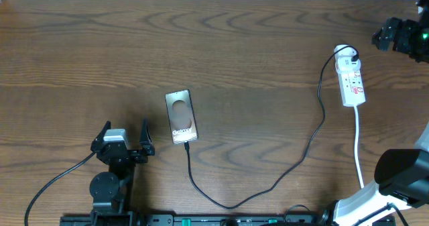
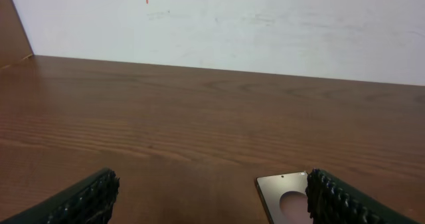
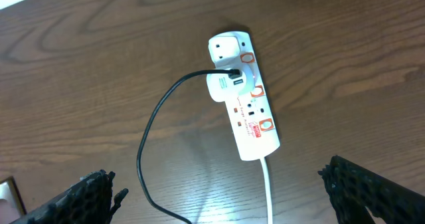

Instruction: Plug charger to phone and switch on socket

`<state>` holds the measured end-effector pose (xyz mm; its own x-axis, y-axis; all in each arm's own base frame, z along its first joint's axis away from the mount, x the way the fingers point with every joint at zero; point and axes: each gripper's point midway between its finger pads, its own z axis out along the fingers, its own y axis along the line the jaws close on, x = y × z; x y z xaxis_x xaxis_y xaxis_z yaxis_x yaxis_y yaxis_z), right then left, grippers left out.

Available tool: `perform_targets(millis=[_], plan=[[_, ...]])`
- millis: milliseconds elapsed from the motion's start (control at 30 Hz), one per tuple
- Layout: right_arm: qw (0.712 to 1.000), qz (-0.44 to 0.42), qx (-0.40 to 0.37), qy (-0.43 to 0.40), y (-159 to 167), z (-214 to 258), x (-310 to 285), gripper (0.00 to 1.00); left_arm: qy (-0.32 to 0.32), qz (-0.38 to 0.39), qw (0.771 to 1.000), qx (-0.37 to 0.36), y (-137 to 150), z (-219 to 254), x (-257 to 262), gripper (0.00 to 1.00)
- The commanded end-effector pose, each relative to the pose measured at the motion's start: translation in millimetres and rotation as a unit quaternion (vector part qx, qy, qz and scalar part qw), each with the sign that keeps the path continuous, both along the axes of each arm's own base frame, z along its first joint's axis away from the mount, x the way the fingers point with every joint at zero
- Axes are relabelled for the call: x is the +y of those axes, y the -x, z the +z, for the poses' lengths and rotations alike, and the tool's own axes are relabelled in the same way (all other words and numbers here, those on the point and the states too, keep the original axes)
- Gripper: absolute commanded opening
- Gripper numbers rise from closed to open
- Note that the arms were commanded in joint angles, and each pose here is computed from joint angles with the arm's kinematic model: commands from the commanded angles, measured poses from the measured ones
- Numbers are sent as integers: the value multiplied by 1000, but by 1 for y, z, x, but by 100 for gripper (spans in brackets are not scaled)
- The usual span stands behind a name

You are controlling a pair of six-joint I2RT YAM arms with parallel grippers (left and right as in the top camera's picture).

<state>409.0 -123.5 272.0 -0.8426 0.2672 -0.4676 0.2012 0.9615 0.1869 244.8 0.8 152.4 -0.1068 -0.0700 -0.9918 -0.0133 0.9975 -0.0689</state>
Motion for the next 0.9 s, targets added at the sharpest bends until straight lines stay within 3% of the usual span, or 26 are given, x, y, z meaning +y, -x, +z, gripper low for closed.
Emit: perform_targets(millis=[0, 867], plan=[[1000, -7, -5, -1, 1, 4, -1, 99, 3, -4, 1000, 23, 1, -16, -2, 91], [1000, -7, -2, -2, 0, 2, -2, 99, 3, -4, 1000, 23, 1, -16, -2, 91]])
